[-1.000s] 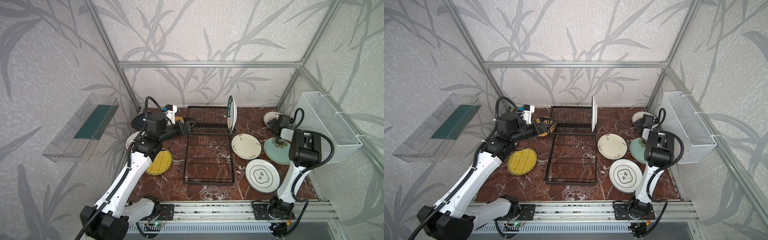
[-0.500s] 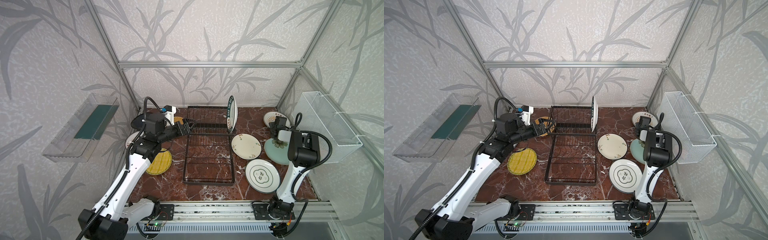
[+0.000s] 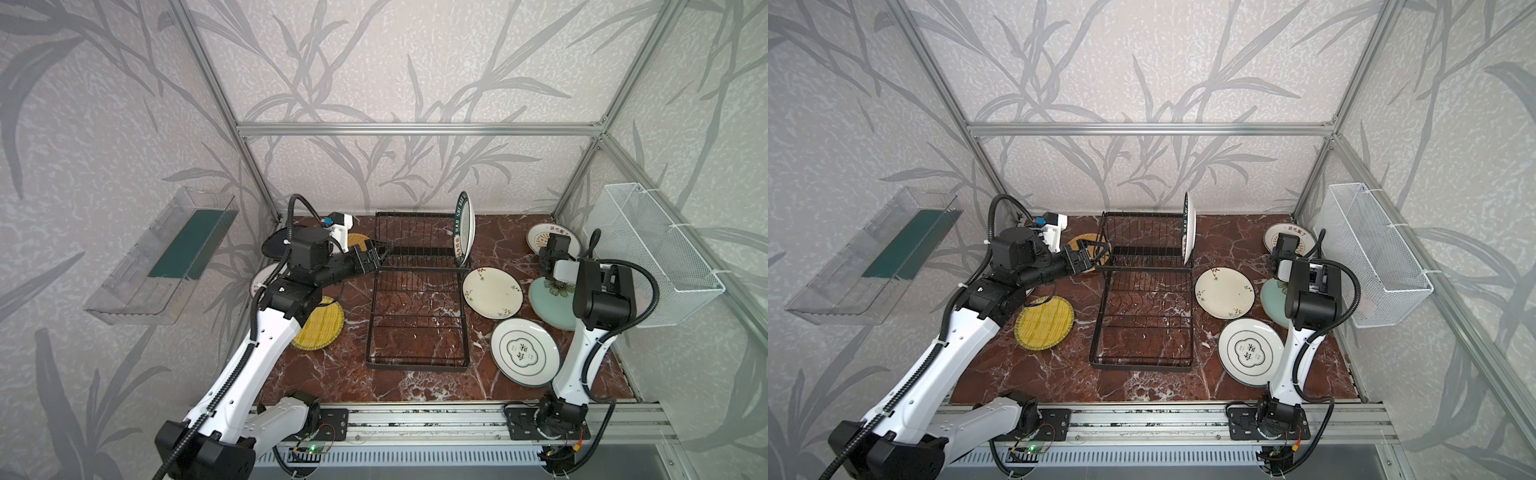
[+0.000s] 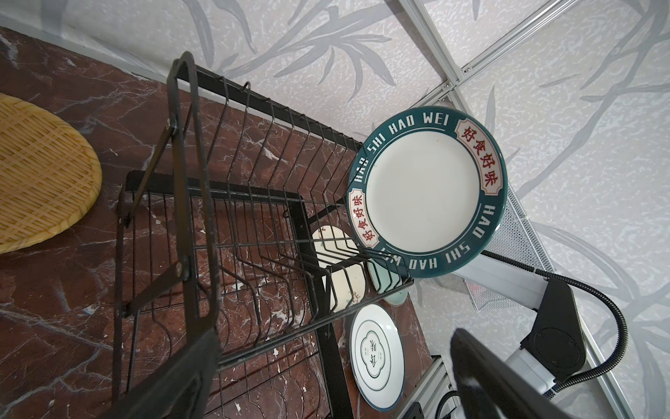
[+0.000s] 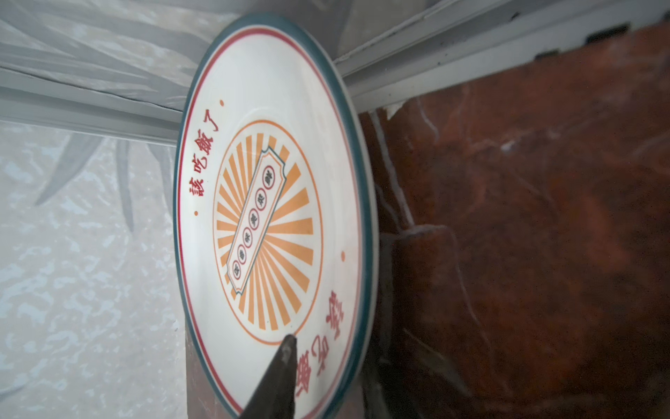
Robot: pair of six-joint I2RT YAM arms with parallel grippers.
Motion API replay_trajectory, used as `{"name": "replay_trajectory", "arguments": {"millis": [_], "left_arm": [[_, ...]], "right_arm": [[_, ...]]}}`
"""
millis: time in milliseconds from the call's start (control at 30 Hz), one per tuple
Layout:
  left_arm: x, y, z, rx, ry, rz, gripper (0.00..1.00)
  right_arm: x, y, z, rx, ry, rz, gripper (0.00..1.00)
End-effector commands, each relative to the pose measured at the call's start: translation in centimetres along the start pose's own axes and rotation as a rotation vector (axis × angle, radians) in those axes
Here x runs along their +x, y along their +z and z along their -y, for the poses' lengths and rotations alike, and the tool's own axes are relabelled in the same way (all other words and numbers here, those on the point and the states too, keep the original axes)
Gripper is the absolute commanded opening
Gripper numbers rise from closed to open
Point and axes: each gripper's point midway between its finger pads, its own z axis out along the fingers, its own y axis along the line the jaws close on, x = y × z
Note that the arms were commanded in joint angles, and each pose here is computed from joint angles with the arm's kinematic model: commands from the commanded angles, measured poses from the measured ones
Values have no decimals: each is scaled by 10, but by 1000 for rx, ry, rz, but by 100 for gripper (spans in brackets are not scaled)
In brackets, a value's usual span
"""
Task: Load plates into a dish rack
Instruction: Pick up the plate from the top-right of the table.
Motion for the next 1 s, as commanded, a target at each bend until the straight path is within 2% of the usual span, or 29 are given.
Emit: {"name": "replay_trajectory", "arguments": {"millis": [0, 167, 300, 600, 967], "left_arm": [[-4, -5, 2, 0, 27, 23, 99], [-3, -6, 1, -7, 35, 26, 99], [-3, -7, -3, -20, 43, 31, 99], [-1, -10, -10, -59, 73, 37, 99], [0, -16, -13, -82, 86, 52, 99]], "right_arm": [[5, 14, 42, 137, 12, -16, 24], [8, 15, 32, 121, 2, -40, 9], [10, 14, 27, 108, -4, -48, 0], [31, 7, 5, 48, -68, -91, 0], [80, -17, -30, -126, -156, -250, 0]]}}
